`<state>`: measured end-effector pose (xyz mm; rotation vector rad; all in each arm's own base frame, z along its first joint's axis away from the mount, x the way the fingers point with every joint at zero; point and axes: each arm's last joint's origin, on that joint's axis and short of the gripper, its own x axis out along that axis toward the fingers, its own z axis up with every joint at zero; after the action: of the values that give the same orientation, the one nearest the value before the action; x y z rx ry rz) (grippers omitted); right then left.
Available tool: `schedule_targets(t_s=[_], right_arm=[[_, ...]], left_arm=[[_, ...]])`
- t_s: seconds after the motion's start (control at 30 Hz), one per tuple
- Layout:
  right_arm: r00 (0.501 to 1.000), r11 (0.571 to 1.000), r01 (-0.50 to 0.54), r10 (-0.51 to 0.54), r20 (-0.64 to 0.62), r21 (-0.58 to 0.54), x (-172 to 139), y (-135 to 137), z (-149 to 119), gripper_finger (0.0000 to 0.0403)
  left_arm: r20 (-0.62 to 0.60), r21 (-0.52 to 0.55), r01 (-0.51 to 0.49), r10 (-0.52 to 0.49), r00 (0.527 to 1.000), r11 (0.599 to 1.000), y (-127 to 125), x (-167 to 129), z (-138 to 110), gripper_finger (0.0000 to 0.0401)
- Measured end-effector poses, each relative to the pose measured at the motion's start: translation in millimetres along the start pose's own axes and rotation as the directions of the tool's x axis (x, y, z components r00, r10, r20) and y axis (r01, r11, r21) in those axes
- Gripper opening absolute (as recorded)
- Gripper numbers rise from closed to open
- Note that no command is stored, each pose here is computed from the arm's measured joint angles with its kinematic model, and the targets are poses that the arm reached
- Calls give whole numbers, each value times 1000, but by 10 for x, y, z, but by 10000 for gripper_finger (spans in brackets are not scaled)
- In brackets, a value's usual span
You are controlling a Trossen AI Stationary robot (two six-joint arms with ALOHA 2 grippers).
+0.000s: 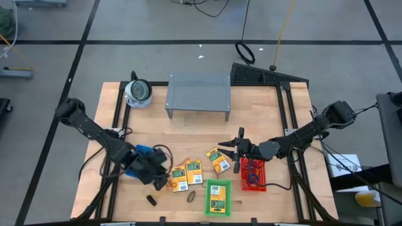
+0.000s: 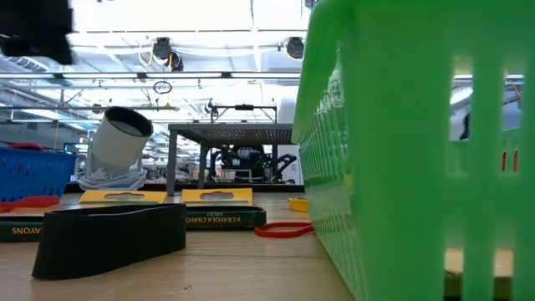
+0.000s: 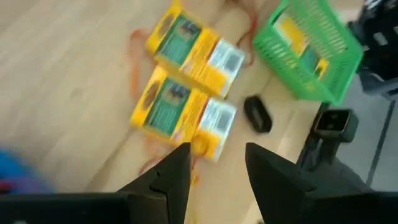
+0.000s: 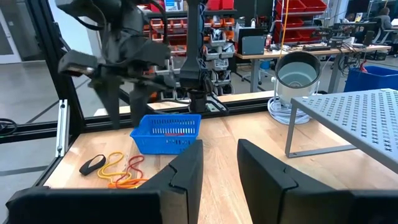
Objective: Pick & Place Office Desk Supplies
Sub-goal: Put the yellow crayon box into the green bin
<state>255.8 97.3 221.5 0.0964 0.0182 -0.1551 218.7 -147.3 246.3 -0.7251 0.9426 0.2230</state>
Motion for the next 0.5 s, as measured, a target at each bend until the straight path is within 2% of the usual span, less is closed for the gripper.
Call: schedule_targets(t_s=[0.1, 0.3, 0.5], right_arm=[[1000, 1000, 0, 0, 0, 0, 0, 0, 0, 89], [1000, 1000, 0, 0, 1, 1, 0, 0, 0, 89], [1000, 1000, -1, 1, 7, 4, 0, 1, 8, 89]], left_arm=[[9, 64, 33, -34, 999, 997, -44, 113, 57, 159], [-46, 160, 66, -59, 997, 985, -33, 404, 210, 159], [-52, 243, 110, -100, 994, 964, 24, 525, 419, 159]])
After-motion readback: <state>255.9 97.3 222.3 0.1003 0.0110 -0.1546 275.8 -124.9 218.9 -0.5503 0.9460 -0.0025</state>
